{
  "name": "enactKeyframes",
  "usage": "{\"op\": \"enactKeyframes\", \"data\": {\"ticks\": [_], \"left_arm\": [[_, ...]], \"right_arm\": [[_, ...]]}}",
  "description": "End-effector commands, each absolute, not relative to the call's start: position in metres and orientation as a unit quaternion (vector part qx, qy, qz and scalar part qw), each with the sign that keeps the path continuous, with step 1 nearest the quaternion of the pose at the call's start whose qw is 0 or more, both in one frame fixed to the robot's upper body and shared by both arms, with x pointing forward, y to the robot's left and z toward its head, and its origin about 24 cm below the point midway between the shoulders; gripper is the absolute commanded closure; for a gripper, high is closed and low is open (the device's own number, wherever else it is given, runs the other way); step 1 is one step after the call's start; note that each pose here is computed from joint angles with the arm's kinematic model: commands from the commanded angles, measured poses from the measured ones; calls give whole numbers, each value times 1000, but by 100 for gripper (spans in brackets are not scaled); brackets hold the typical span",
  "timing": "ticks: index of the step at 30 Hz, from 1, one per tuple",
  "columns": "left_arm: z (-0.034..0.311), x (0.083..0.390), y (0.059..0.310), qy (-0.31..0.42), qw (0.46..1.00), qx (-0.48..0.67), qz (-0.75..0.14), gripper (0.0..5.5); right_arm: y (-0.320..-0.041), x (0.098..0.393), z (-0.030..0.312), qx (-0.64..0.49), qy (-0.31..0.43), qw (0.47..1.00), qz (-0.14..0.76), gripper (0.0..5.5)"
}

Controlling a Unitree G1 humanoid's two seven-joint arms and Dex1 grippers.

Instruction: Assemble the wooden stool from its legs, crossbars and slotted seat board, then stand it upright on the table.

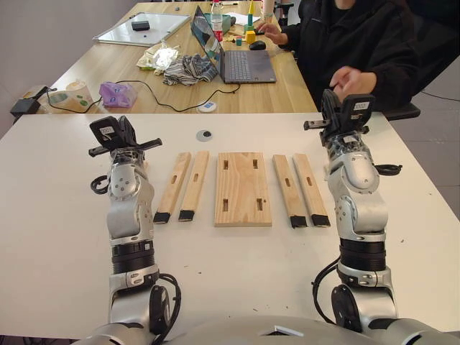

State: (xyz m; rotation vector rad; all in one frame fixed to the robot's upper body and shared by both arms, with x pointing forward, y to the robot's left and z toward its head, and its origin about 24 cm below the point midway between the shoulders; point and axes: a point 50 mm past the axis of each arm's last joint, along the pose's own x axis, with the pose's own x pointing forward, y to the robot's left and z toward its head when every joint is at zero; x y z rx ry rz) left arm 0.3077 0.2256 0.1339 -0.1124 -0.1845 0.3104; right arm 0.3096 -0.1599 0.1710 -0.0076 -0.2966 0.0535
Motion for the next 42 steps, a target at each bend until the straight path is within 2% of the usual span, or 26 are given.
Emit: {"op": "enactKeyframes", "data": {"ticks": [1,2,5,10,14,18,24,29,33,35,40,42], "left_arm": [[136,325,214,-55,997,-25,54,550],[132,327,214,-33,999,-27,23,528],[129,320,250,44,998,-43,-28,475],[116,312,299,188,982,-22,-22,416],[103,306,307,263,964,-38,-24,329],[86,300,317,304,953,-5,-1,329],[42,295,313,357,934,-10,-7,329],[15,282,325,394,919,-4,16,329],[5,275,319,405,914,-19,3,410],[5,275,317,395,918,-17,5,425],[42,300,313,282,959,2,18,425],[79,317,301,192,981,16,2,425]], "right_arm": [[-170,319,182,-19,-156,987,21,547],[-170,319,181,-20,-155,988,20,550],[-174,316,173,-21,-140,990,16,550],[-178,311,173,-23,-140,990,3,550],[-175,309,169,-21,-136,990,5,550],[-172,308,166,-20,-134,991,10,550],[-173,308,168,-19,-136,990,7,550],[-175,309,171,-20,-141,990,5,550],[-177,312,174,-21,-143,990,3,550],[-179,313,176,-19,-145,989,-1,550],[-181,315,176,-12,-142,990,-1,550],[-181,316,176,-7,-139,990,-1,550]]}}
